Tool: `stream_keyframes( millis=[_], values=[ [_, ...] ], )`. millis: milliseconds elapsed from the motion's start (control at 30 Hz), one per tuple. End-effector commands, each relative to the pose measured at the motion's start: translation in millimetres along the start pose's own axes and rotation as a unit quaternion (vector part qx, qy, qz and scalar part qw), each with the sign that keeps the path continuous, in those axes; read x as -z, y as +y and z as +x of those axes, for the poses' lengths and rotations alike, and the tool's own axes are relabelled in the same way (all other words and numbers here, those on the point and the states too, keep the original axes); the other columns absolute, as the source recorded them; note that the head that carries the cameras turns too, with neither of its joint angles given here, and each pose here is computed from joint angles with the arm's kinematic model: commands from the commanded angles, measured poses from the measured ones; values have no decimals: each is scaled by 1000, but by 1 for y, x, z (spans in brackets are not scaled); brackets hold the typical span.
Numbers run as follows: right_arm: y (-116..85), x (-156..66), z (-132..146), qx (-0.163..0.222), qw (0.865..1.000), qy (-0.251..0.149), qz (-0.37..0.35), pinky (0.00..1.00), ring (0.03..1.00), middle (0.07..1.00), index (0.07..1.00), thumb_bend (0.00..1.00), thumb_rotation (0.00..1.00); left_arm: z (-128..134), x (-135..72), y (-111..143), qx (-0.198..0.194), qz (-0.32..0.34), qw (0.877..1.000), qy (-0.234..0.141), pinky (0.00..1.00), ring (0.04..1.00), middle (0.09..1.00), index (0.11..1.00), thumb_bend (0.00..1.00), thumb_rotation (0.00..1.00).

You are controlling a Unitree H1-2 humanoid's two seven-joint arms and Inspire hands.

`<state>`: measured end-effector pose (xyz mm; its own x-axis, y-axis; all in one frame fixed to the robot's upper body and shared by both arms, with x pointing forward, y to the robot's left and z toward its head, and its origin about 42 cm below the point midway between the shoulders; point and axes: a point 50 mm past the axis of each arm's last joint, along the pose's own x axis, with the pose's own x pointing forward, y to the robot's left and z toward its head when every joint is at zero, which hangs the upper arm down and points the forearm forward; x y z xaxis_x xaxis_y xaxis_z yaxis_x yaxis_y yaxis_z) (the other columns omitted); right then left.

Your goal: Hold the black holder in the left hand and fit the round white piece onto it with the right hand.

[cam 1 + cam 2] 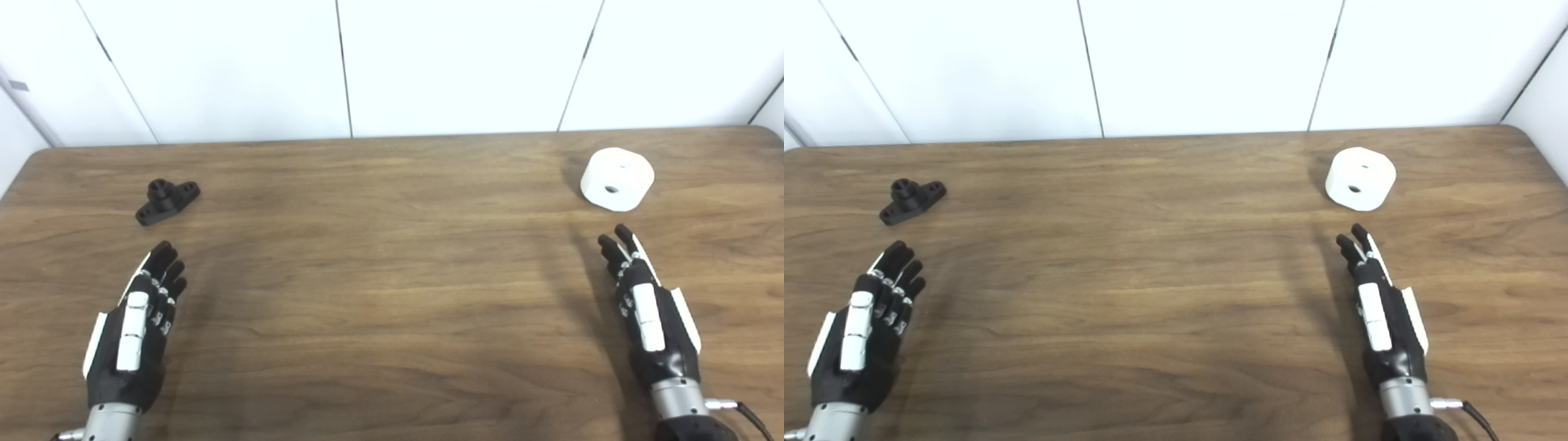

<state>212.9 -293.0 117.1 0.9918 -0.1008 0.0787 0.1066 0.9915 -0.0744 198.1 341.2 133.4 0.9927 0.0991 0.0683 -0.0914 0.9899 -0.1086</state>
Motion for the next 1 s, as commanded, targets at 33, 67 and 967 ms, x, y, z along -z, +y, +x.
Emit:
stream_keyframes(
  millis=[33,67,967],
  values=[
    [4,-8,-2,3,1000,-18,6,1000,956,920,959,622,953,3,-17,2,11,17,999,-30,985,971,967,930,619,771],
    [4,-8,-2,3,1000,-18,6,1000,956,919,959,623,953,3,-17,1,10,17,999,-30,987,972,968,931,618,773],
    [-21,4,-5,-6,1000,-17,2,1000,971,926,960,602,969,-4,-5,-18,-2,19,999,-30,920,937,944,900,596,766]
  ],
)
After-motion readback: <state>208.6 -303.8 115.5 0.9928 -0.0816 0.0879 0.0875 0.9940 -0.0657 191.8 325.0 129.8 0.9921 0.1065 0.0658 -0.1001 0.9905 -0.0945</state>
